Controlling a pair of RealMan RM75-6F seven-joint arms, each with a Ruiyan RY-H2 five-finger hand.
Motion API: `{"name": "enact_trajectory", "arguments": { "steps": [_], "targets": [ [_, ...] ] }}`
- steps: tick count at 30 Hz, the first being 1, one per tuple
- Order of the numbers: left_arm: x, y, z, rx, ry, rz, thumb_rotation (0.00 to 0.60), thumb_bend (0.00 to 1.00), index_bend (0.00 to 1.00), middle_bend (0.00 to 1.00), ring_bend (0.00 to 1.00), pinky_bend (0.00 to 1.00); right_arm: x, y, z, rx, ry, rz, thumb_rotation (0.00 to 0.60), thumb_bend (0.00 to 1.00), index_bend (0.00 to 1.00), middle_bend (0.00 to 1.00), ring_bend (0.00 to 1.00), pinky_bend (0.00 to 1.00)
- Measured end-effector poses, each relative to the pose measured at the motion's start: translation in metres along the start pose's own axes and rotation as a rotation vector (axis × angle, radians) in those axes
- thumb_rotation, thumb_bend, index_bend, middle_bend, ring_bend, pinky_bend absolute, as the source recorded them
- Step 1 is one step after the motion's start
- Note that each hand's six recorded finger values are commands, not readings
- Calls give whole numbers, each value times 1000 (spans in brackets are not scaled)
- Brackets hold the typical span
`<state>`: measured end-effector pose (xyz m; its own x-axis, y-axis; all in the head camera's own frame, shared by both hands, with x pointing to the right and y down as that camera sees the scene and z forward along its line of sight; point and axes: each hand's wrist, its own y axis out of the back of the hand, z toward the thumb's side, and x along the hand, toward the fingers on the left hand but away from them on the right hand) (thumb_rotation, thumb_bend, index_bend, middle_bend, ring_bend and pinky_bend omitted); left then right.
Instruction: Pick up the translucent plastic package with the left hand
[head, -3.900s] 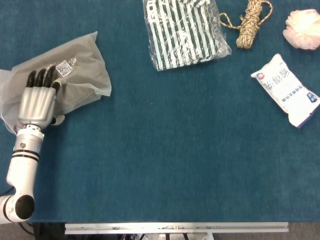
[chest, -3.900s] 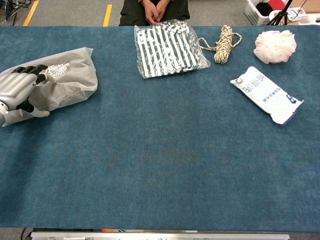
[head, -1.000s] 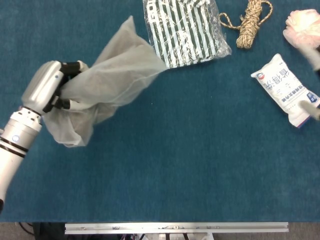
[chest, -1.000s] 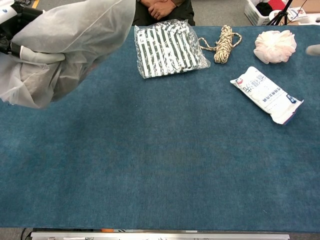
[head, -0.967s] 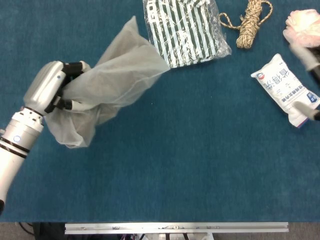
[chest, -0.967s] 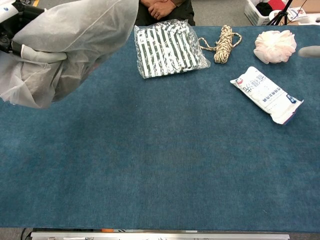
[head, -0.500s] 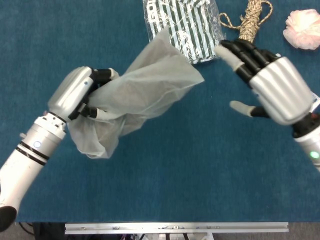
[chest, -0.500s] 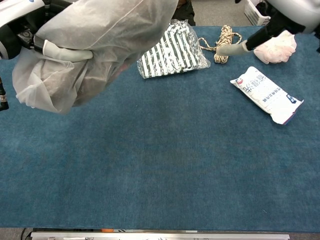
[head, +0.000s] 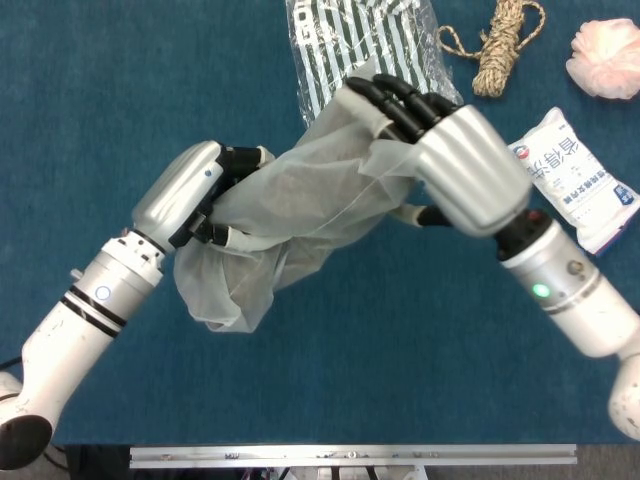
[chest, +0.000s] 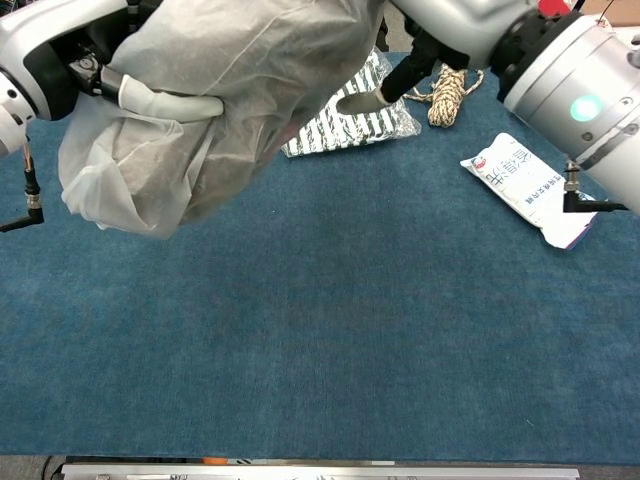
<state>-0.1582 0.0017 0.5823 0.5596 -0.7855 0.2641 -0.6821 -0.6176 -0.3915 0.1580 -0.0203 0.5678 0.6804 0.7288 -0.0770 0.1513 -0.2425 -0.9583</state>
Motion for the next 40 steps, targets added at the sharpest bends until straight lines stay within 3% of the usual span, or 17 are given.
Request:
{"name": "enact_trajectory", "arguments": {
  "steps": [2,4,6,8,11,13,15,20,23,40],
  "targets": [
    [1,0,1,-1,-1,-1,600,526,758,780,758,1000,-6,-4,5,-3,11,10,600,118,19,183,155,404],
    [1,0,1,-4,-1,0,600,523,750,777,756,1000,-10,-5,8,4,16,4,600,243,148,322,271,485],
    [1,1,1,-8,2,2,600,521,731,771,751,1000,-13,-7,9,22,15,-16,600,367,389,479,445,647],
    [1,3,-1,-7,6,4,600,514,691,758,733,1000,-15,-9,8,34,12,-36,600,466,556,594,570,764],
    [0,6,-5,6,16,1,600,438,562,672,625,952,-19,-12,6,48,4,-66,600,555,712,712,692,879],
    [-2,8,-7,16,23,-5,600,379,456,567,501,863,-21,-13,4,45,-3,-85,600,608,767,755,738,934],
    [-5,12,-10,27,34,-9,600,356,392,484,420,789,-21,-13,1,42,-9,-103,600,645,799,779,765,970],
    [-12,21,-20,57,79,-36,600,300,143,150,99,395,-18,-12,-4,42,-23,-126,600,679,847,813,802,1000],
    [-18,32,-29,88,109,-36,600,285,85,71,18,281,-15,-9,-8,37,-31,-141,600,679,860,822,809,1000],
    [-42,86,-88,244,259,81,600,280,57,13,0,235,33,22,-29,53,-40,-229,600,678,862,826,814,1000]
  ]
}}
